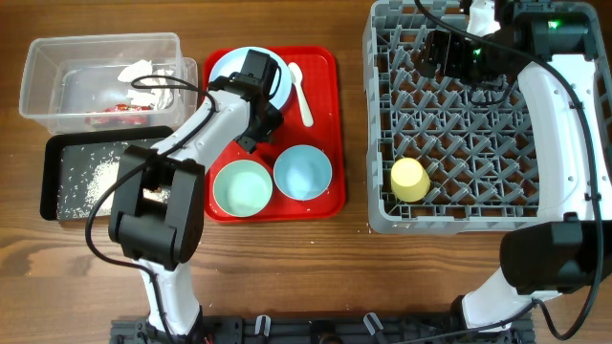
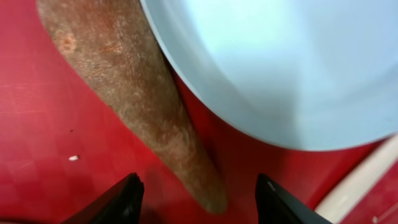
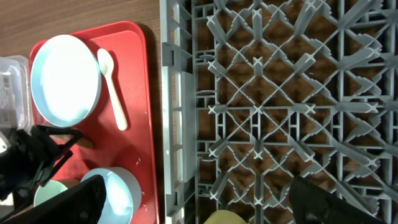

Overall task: Sort waste into correct bins and load items into the dishwasher rack
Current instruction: 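Grasp the carrot with the left gripper and drop it on the black tray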

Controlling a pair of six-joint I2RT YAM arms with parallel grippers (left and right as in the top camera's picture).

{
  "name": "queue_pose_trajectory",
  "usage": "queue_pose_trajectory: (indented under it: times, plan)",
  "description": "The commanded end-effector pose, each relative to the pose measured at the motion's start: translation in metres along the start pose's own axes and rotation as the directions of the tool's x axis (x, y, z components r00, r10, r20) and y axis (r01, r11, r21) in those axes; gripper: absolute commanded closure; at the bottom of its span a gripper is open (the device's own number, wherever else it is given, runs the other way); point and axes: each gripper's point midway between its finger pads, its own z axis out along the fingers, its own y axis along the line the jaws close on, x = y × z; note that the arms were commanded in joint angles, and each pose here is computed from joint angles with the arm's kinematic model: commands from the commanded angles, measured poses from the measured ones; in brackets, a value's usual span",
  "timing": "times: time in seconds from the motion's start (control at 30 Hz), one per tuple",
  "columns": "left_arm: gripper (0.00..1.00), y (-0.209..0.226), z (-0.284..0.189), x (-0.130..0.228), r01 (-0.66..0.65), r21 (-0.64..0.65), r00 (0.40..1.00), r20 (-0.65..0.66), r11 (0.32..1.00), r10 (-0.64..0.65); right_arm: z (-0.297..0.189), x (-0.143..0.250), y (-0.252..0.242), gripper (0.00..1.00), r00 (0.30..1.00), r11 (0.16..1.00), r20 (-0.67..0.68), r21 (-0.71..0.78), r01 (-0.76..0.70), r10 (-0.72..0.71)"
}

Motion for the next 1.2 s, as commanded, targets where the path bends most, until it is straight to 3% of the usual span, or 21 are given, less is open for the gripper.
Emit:
queue_pose_trajectory:
  times: [0.0,0.07,0.17,0.27,0.4,0.53,0.63,0.77,0.93,1.03,1.17]
  plan:
    - [0.41,0.006,0.017,0.0,0.02,-0.033,1.0,0.008,0.999,-0.02,-0.015,-0.007,0.007,0.05,0.999,0.999,0.045,-0.016,0.032,-0.031]
    - [0.43,0.006,0.022,0.0,0.019,-0.035,1.0,0.007,0.999,-0.019,-0.015,-0.007,0.007,0.05,0.998,0.999,0.045,-0.016,0.032,-0.031]
    - [0.69,0.01,0.031,0.003,0.016,-0.056,1.0,-0.003,0.998,-0.016,-0.015,-0.007,0.007,0.05,0.999,0.999,0.045,-0.016,0.032,-0.031]
    - [0.71,0.015,0.033,0.005,0.005,-0.075,1.0,-0.013,0.997,-0.006,-0.015,-0.007,0.007,0.05,0.999,0.999,0.045,-0.016,0.031,-0.031]
    - [0.86,0.018,0.03,0.005,0.005,-0.085,1.0,-0.017,0.996,-0.007,-0.015,-0.007,0.007,0.05,0.999,0.999,0.045,-0.016,0.032,-0.031]
    - [0.87,0.01,-0.002,-0.003,-0.002,-0.032,1.0,0.01,0.999,0.002,-0.015,-0.007,0.007,0.04,0.998,0.999,0.046,-0.016,0.032,-0.031]
    - [0.85,-0.005,-0.047,-0.016,-0.056,0.068,0.996,0.073,0.996,0.051,-0.015,-0.009,0.008,0.04,0.998,0.999,0.053,-0.017,0.033,-0.033]
    - [0.84,0.003,-0.115,-0.039,-0.027,0.15,0.985,0.17,0.988,0.001,-0.015,-0.009,0.008,0.04,0.998,0.999,0.054,-0.017,0.035,-0.034]
    - [0.85,0.087,-0.181,-0.073,0.077,0.005,0.943,0.324,0.997,-0.074,-0.015,-0.01,0.008,0.04,0.998,0.999,0.057,-0.017,0.036,-0.035]
    - [0.84,0.15,-0.212,-0.096,0.211,-0.103,0.891,0.43,0.972,-0.148,-0.016,-0.012,0.008,0.04,0.997,0.999,0.066,-0.019,0.037,-0.036]
    - [0.84,0.197,-0.2,-0.124,0.368,-0.142,0.843,0.468,0.919,-0.265,-0.015,-0.011,0.008,0.04,0.997,0.999,0.063,-0.018,0.036,-0.035]
